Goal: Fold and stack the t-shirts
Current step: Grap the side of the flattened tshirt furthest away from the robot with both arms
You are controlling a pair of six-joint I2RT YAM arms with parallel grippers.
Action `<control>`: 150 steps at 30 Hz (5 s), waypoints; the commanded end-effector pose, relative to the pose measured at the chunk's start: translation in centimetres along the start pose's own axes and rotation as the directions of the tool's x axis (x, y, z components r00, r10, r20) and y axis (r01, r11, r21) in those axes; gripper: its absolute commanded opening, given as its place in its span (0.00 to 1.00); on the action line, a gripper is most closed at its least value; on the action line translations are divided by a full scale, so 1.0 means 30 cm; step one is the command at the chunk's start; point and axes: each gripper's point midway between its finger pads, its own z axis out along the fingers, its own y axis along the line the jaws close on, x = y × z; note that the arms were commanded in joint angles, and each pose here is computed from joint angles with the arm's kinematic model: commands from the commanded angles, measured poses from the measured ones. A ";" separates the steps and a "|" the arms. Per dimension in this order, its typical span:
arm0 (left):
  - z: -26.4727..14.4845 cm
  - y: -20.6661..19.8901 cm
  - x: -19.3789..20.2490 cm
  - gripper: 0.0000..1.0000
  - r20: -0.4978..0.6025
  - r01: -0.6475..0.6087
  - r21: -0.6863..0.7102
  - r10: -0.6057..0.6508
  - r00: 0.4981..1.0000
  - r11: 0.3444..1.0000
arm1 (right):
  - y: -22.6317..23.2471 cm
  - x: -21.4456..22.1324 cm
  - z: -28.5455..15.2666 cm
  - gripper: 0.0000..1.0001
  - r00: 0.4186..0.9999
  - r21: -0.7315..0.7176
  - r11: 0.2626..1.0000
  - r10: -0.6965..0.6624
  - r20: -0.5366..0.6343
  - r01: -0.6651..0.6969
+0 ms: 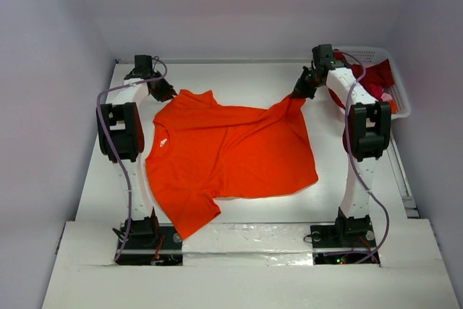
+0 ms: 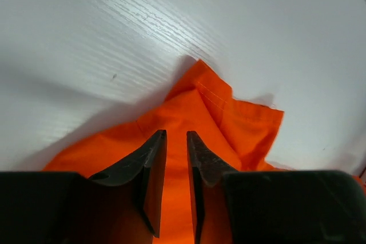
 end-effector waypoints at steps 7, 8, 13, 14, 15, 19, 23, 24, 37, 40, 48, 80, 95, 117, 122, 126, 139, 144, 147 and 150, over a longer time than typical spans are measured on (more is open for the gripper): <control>0.106 -0.118 -0.062 0.32 0.035 -0.047 0.190 0.041 0.999 0.981 | 0.083 -0.041 -0.126 0.00 0.997 -0.090 0.995 -0.041 0.068 0.047; 0.110 -0.125 -0.065 0.32 0.034 -0.049 0.200 0.044 0.998 0.979 | 0.082 -0.040 -0.124 0.00 0.997 -0.090 0.995 -0.042 0.066 0.048; 0.127 -0.144 -0.073 0.44 0.038 -0.053 0.231 0.046 0.998 0.971 | 0.080 -0.035 -0.112 0.00 0.998 -0.092 0.995 -0.037 0.057 0.042; 0.131 -0.143 -0.072 0.46 0.036 -0.053 0.232 0.046 0.998 0.971 | 0.080 -0.035 -0.107 0.00 0.998 -0.094 0.995 -0.038 0.055 0.043; 0.132 -0.145 -0.074 0.46 0.037 -0.054 0.235 0.046 0.998 0.971 | 0.080 -0.035 -0.105 0.00 0.998 -0.095 0.995 -0.034 0.053 0.038; 0.131 -0.161 -0.090 0.46 0.049 -0.055 0.250 0.044 0.998 0.967 | 0.082 -0.034 -0.095 0.00 0.998 -0.102 0.994 -0.028 0.048 0.033; 0.157 -0.149 -0.077 0.43 0.032 -0.044 0.248 0.038 0.999 0.968 | 0.082 -0.036 -0.092 0.00 0.998 -0.102 0.994 -0.028 0.048 0.033; 0.159 -0.147 -0.074 0.41 0.029 -0.045 0.247 0.039 0.999 0.968 | 0.085 -0.038 -0.093 0.00 0.998 -0.104 0.994 -0.028 0.049 0.033; 0.159 -0.098 -0.021 0.43 0.002 -0.048 0.218 0.049 0.999 0.975 | 0.105 -0.050 -0.095 0.00 0.999 -0.121 0.992 -0.016 0.049 0.021; 0.176 -0.085 -0.001 0.42 -0.019 -0.038 0.216 0.043 0.999 0.976 | 0.100 -0.046 -0.090 0.00 0.999 -0.118 0.993 -0.015 0.045 0.021; 0.190 -0.066 0.028 0.38 -0.044 -0.028 0.213 0.038 0.998 0.977 | 0.103 -0.048 -0.088 0.00 0.999 -0.122 0.992 -0.013 0.045 0.019; -0.081 -0.263 -0.166 0.00 0.094 -0.046 0.244 0.024 0.995 0.969 | 0.092 -0.052 -0.088 0.00 0.998 -0.109 0.994 -0.009 0.063 0.016; -0.276 -0.317 -0.313 0.00 0.204 -0.044 0.218 -0.002 0.979 0.975 | 0.116 -0.049 -0.097 0.00 0.999 -0.134 0.991 -0.015 0.039 0.020; -0.294 -0.314 -0.293 0.00 0.194 -0.044 0.221 0.001 0.981 0.974 | -0.008 -0.140 -0.022 1.00 0.996 0.008 1.000 -0.013 0.085 0.012; -0.292 -0.306 -0.280 0.00 0.188 -0.044 0.219 0.002 0.982 0.975 | -0.048 -0.179 -0.007 1.00 0.994 0.092 0.996 -0.013 0.110 0.003; -0.290 -0.307 -0.279 0.00 0.186 -0.043 0.222 0.001 0.983 0.974 | -0.042 -0.199 0.005 1.00 0.993 0.093 0.995 0.008 0.121 -0.019; -0.302 -0.315 -0.281 0.00 0.188 -0.046 0.229 0.002 0.982 0.972 | -0.020 -0.175 0.106 0.99 0.992 0.038 0.992 0.117 0.041 -0.119; -0.311 -0.322 -0.284 0.00 0.189 -0.047 0.233 0.002 0.982 0.971 | 0.003 -0.189 0.115 0.96 0.990 0.005 0.991 0.136 0.048 -0.136; -0.314 -0.323 -0.283 0.00 0.187 -0.049 0.233 0.005 0.982 0.971 | -0.011 -0.199 0.133 0.92 0.991 0.021 0.992 0.120 0.056 -0.122; -0.317 -0.323 -0.283 0.00 0.189 -0.054 0.232 0.009 0.982 0.971 | -0.040 -0.211 0.143 0.84 0.991 0.040 0.992 0.121 0.063 -0.123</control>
